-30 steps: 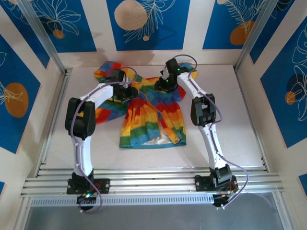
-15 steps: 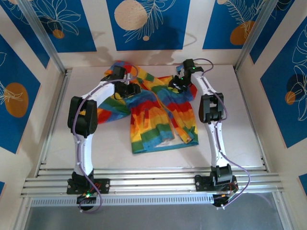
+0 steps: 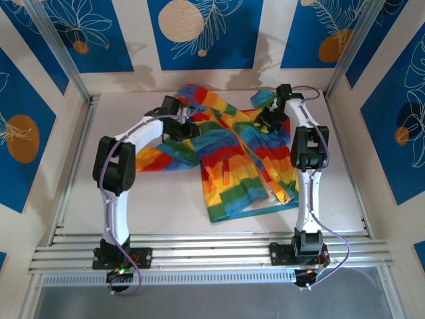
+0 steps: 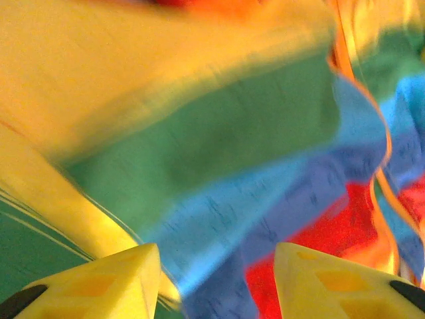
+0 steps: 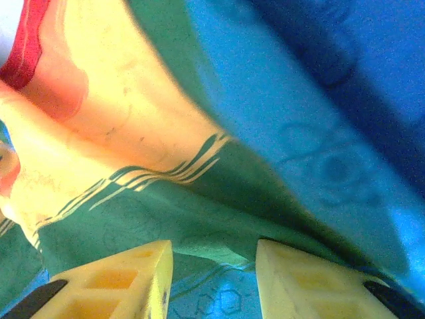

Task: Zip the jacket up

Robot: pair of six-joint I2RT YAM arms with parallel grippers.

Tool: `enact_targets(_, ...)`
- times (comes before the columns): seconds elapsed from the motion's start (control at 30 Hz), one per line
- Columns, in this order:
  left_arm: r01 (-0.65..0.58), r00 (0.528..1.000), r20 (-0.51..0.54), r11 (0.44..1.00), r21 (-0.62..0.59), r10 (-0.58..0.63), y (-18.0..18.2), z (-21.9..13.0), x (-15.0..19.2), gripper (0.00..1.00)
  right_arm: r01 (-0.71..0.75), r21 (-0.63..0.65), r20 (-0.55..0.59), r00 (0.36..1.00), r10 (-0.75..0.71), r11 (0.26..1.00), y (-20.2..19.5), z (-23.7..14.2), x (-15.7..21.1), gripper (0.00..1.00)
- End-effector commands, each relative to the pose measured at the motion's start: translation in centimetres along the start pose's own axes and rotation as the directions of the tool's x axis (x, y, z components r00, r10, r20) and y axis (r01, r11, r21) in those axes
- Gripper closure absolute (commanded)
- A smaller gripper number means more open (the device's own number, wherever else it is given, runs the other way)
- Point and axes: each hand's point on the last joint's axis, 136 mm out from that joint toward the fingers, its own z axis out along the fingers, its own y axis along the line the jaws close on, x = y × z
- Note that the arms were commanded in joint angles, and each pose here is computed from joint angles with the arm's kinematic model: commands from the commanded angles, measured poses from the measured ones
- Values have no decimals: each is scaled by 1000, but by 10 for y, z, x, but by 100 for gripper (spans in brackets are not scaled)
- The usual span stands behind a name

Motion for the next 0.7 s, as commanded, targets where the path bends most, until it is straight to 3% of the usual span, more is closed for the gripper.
enact_targets(0.0, -77, 994, -69, 993, 91, 83, -53, 8, 45, 53, 41, 12, -50, 998, -40, 999, 10, -6, 23, 62)
enact_targets(0.23, -44, 985, -160, 987, 152, 69, -83, 49, 108, 56, 45, 8, -77, 996, -45, 999, 13, -8, 40, 62)
enact_targets(0.37, 64, 985, -167, 990, 127, -42, -50, 54, 106, 56, 22, 7, -74, 997, -21, 1000, 7, -15, 42, 61)
enact_targets(0.67, 214, 973, -83, 976, -38, -216, 71, 40, 48, 56, -27, -72, -114, 993, 19, 997, 19, -4, 47, 62)
